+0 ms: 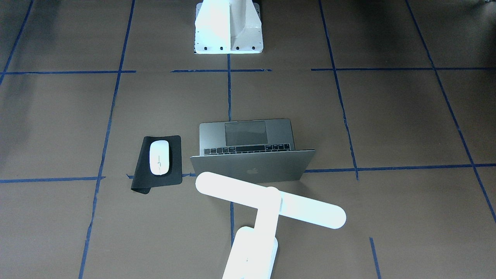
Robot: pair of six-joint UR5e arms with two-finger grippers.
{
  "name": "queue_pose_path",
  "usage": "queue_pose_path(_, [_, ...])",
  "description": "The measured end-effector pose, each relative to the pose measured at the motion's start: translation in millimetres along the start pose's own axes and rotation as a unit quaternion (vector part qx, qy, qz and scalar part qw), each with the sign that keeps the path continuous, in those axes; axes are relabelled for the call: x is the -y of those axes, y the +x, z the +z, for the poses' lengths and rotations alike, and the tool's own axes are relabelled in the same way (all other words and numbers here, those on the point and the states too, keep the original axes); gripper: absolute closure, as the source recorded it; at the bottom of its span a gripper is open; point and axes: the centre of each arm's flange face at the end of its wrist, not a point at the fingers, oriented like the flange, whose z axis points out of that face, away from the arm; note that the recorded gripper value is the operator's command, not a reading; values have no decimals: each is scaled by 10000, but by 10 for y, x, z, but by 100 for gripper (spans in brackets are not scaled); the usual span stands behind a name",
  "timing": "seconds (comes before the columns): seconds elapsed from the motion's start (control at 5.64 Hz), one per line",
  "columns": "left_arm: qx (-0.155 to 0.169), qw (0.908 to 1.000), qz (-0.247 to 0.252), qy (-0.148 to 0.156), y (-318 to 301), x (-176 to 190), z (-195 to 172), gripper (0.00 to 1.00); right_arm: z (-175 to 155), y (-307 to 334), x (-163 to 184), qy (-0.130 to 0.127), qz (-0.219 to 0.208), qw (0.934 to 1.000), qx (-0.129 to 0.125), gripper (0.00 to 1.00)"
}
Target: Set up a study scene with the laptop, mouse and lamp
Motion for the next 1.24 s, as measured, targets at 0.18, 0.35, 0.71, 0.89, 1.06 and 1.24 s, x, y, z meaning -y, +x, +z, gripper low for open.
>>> queue_pose_path(0.18, [-11,10000,11,-25,-13,-14,31,0,2,45,-23,-133,-13,9999,-4,0])
queue_pose_path(0.35, [-16,10000,22,-25,-17,-19,40,0,-50,84,-61,-276,-129,9995,-106,0])
queue_pose_path(0.71, [-16,10000,34,-18,-23,-14,46,0,-506,207,-276,-591,-310,9971,-368,0])
queue_pose_path(0.89, [-8,10000,60,6,-4,3,27,0,-519,299,-355,-699,-311,9966,-300,0])
queue_pose_path(1.06, [-5,9999,96,28,31,15,4,0,-438,403,-406,-735,-178,9971,-106,0])
queue_pose_path(1.24, [-10,9999,110,28,49,20,-4,0,-418,429,-414,-674,23,9977,45,0])
